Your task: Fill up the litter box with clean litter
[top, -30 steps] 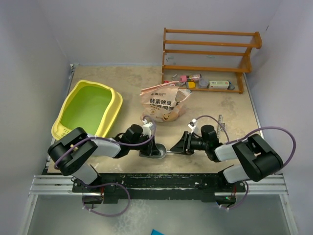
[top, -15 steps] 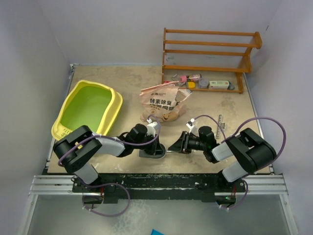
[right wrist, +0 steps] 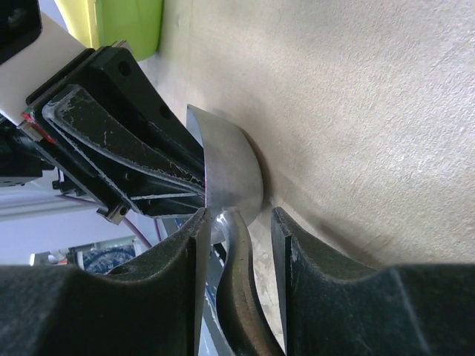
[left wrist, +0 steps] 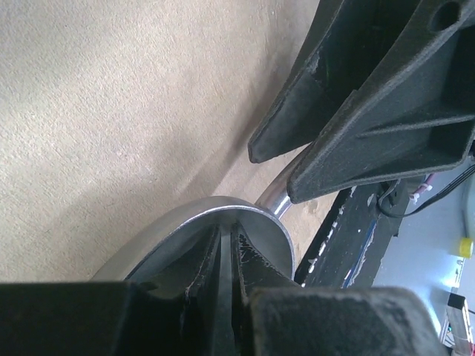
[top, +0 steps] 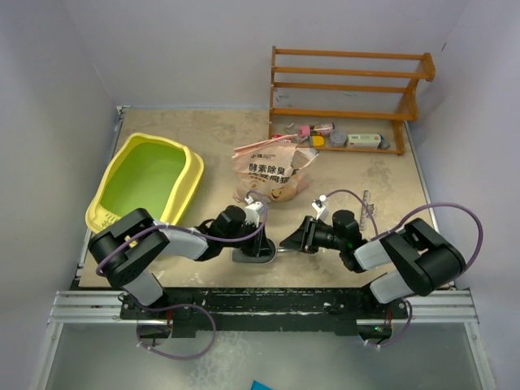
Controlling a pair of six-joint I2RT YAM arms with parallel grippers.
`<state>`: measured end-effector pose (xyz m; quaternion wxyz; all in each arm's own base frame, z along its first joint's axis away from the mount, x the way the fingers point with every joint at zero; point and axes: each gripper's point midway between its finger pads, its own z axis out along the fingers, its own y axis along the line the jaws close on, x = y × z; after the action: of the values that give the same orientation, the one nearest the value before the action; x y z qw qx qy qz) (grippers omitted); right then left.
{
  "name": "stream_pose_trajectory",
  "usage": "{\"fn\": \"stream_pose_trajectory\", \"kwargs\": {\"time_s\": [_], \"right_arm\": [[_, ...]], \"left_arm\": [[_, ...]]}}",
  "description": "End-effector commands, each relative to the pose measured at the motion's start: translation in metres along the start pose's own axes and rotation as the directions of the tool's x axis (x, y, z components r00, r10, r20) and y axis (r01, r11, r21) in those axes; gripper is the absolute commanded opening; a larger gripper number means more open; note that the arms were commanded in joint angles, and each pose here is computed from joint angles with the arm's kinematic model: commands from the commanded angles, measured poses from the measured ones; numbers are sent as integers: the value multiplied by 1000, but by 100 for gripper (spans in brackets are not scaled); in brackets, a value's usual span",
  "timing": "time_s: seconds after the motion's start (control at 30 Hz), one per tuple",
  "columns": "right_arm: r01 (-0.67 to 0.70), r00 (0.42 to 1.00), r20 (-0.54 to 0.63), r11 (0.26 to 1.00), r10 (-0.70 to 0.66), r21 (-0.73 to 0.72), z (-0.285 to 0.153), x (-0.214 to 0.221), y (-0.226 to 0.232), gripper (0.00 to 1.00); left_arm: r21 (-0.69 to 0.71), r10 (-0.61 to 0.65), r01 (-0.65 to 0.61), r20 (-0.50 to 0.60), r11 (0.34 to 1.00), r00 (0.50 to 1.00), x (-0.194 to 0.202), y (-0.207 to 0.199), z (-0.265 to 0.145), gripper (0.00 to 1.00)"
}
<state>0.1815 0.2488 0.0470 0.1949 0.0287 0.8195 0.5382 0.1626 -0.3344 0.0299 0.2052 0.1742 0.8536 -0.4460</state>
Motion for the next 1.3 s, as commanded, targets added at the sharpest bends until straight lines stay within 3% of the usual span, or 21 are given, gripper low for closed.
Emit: {"fn": "stream_pose_trajectory", "kwargs": {"time_s": [0.0,0.53,0.77,1.03,1.27], "right_arm": [[71,997,-15,994,-72,-87,0,1,25,40],[102,989,-92,982,-117,-156,-5,19,39,37],[108,990,-76,982,-121,-154,-6,18,42,0],[108,993,-36,986,-113,-123,-11,5,55,0],[223,974,-25,975,-223,-27,-31,-9,75,0]], "left_arm": [[40,28,-29,30,999,999,-11,-18,9,14],[31,40,-41,44,999,998,-18,-22,14,14],[31,49,-51,45,998,998,-21,-27,16,15],[-74,160,-151,137,986,978,-56,-39,-14,25],[-212,353,-304,258,929,900,-113,-69,-76,30]]}}
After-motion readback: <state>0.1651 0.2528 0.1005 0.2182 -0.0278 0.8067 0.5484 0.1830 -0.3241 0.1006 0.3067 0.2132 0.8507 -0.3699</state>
